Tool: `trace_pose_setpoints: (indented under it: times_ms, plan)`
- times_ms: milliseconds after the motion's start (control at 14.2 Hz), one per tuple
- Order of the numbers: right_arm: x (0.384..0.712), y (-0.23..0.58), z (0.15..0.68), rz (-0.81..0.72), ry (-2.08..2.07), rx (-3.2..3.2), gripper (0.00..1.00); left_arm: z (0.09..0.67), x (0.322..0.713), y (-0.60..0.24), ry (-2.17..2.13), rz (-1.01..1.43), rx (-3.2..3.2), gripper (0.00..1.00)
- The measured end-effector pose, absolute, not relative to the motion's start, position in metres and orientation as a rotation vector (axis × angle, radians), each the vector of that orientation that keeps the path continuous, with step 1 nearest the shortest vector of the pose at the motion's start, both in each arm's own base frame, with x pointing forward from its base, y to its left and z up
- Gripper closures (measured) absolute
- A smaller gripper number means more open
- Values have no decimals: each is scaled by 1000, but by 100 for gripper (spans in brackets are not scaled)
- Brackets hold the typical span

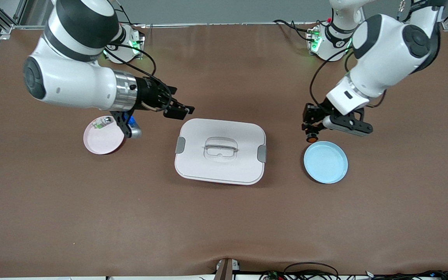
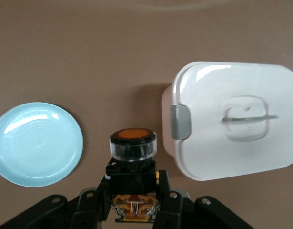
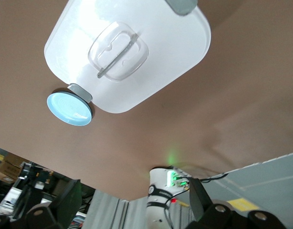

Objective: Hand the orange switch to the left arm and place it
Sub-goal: 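Carry the switch with the left gripper while the right gripper withdraws, then lower the switch onto the light-blue plate with the left gripper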

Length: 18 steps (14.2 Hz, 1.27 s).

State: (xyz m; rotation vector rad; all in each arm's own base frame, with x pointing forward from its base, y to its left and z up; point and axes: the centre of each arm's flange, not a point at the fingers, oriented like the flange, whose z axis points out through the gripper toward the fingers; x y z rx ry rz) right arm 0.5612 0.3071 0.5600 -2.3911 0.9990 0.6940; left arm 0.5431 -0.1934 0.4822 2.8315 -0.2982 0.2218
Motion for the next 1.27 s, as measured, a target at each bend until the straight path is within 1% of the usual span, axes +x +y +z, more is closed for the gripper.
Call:
trace_pose_setpoints:
  times_ms: [141,493,775,987,1268]
  plan:
    - [547,287,566,621,882,-2470,0,473,550,-161,-519,235,2878,59]
    - [511,221,555,443,501,-2826,0,430,558,-99,-1018,155,2844,59]
    - [514,172,557,373,274,-2968,0,381,570,-74,-1423,24,2802,59]
    - [518,140,562,329,146,-3034,0,338,581,-73,-1734,17,2654,59]
    - [528,86,565,292,59,-3046,0,285,588,-75,-1968,8,2510,59]
